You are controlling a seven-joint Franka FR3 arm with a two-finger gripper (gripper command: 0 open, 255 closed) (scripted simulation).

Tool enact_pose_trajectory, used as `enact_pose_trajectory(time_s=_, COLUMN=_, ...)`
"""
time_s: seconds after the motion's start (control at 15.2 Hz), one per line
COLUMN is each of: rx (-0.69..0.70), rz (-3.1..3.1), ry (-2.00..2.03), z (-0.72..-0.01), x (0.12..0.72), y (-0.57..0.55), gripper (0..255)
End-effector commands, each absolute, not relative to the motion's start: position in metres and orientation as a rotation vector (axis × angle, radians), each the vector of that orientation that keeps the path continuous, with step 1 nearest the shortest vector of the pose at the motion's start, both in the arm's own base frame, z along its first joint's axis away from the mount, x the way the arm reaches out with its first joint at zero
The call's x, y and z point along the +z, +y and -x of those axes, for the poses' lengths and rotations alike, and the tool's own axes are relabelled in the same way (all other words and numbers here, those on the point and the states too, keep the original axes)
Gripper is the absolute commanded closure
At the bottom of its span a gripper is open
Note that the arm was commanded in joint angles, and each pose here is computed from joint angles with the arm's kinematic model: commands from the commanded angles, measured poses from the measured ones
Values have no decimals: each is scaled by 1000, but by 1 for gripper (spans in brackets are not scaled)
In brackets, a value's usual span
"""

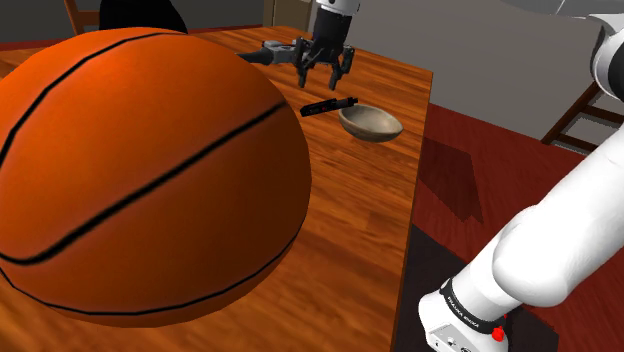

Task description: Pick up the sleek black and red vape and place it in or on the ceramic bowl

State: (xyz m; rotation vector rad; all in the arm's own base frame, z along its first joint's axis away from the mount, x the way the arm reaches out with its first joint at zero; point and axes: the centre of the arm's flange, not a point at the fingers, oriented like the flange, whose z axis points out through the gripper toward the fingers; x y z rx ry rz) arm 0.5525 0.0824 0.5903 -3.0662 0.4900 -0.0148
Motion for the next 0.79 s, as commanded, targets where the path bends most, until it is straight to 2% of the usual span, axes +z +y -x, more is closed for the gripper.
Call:
enact_pose_trajectory(time_s=0.0, rx=-19, rz=3067, ry=79, z=-529, x=595, y=71, gripper=0)
enact_pose_trajectory(time_s=0.13, rx=-20, rz=3017, ry=-296, z=-509, x=600, y=52, gripper=0)
enact_pose_trajectory(time_s=0.73, rx=-20, rz=3011, ry=-323, z=-508, x=561, y=54, gripper=0)
